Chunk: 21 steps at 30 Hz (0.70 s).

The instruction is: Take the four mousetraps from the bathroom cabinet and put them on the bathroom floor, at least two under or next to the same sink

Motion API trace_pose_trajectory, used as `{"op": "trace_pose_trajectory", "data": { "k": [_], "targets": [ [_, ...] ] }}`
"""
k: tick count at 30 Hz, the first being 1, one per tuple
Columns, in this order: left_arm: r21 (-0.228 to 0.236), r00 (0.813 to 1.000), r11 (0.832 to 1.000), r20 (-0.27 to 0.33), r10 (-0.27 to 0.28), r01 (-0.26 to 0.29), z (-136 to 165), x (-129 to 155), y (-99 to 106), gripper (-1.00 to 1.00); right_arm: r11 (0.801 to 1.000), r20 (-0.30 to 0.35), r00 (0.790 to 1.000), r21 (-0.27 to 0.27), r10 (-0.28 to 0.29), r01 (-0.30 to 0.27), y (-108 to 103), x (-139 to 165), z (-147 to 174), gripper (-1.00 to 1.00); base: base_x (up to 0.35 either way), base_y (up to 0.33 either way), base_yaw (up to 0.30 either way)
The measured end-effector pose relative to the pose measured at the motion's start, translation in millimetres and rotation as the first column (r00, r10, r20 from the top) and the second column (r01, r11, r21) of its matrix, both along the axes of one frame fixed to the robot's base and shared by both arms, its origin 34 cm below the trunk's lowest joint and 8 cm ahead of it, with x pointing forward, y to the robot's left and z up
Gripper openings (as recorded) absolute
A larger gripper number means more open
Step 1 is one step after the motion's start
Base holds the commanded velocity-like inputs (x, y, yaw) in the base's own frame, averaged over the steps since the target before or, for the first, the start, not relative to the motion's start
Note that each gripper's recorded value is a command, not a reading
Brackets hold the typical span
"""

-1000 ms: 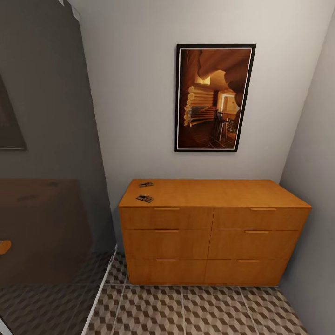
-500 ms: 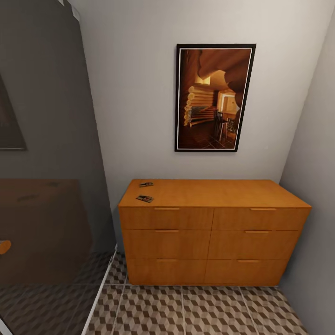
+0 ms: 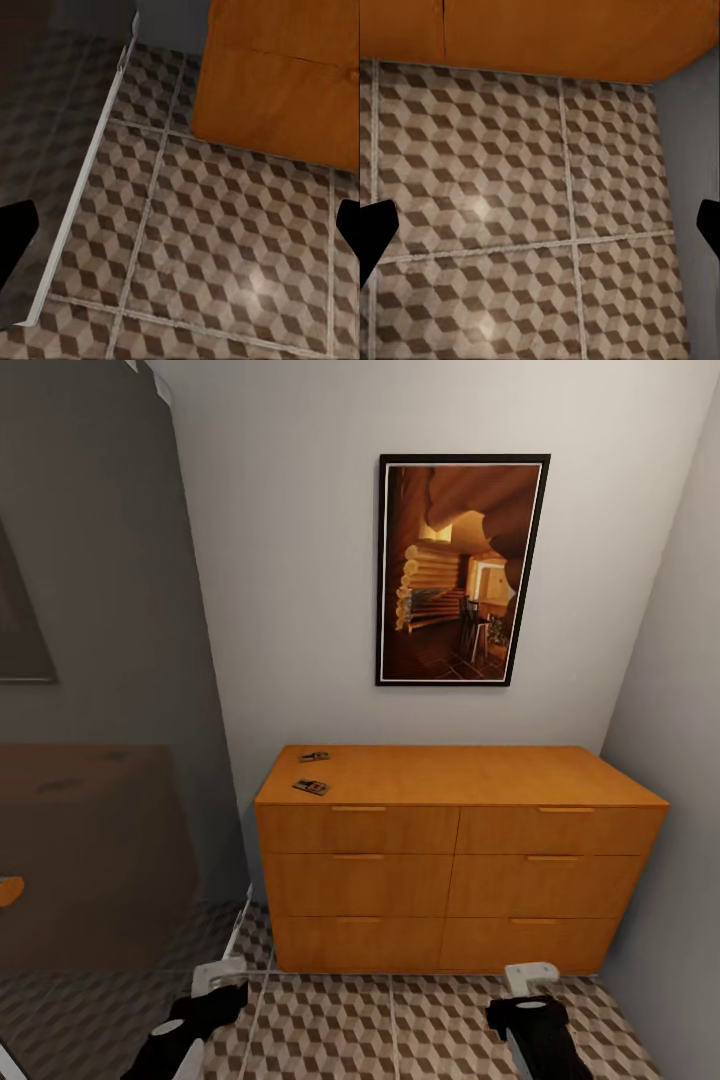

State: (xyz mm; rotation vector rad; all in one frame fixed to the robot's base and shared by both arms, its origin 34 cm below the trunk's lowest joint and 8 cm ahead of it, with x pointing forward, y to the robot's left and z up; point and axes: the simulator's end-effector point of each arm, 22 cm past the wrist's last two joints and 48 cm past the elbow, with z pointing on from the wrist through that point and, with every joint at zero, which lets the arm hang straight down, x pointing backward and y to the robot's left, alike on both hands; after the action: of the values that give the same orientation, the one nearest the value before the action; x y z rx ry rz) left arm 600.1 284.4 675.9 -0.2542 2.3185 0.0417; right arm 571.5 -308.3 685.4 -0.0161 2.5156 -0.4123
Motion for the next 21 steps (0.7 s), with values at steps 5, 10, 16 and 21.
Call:
{"op": "trace_pose_trajectory", "data": {
  "k": [5, 10, 16, 21],
  "targets": [
    [0.005, 0.992, 0.998, 0.11, -0.061, 0.061, 95, 38, -8, 1.0, 1.0, 0.091, 0.995, -0.004, -0.026, 0.026, -6, 25, 82, 1.0, 0.0, 0.0, 0.0],
    [0.006, 0.984, 0.997, 0.156, -0.082, 0.082, 130, 46, -13, 1.0, 0.999, 0.104, 0.994, -0.003, -0.039, 0.039, -9, 25, 106, 1.0, 0.0, 0.0, 0.0],
    [0.006, 0.967, 0.995, 0.235, -0.1, 0.102, 174, 54, -20, 1.0, 0.998, 0.109, 0.993, -0.016, -0.052, 0.054, -15, 22, 130, 1.0, 0.0, 0.0, 0.0],
    [0.007, 0.957, 0.994, 0.267, -0.109, 0.112, 190, 57, -24, 1.0, 0.998, 0.125, 0.991, -0.018, -0.053, 0.055, -16, 24, 139, 1.0, 0.0, 0.0, 0.0]
  ]
}}
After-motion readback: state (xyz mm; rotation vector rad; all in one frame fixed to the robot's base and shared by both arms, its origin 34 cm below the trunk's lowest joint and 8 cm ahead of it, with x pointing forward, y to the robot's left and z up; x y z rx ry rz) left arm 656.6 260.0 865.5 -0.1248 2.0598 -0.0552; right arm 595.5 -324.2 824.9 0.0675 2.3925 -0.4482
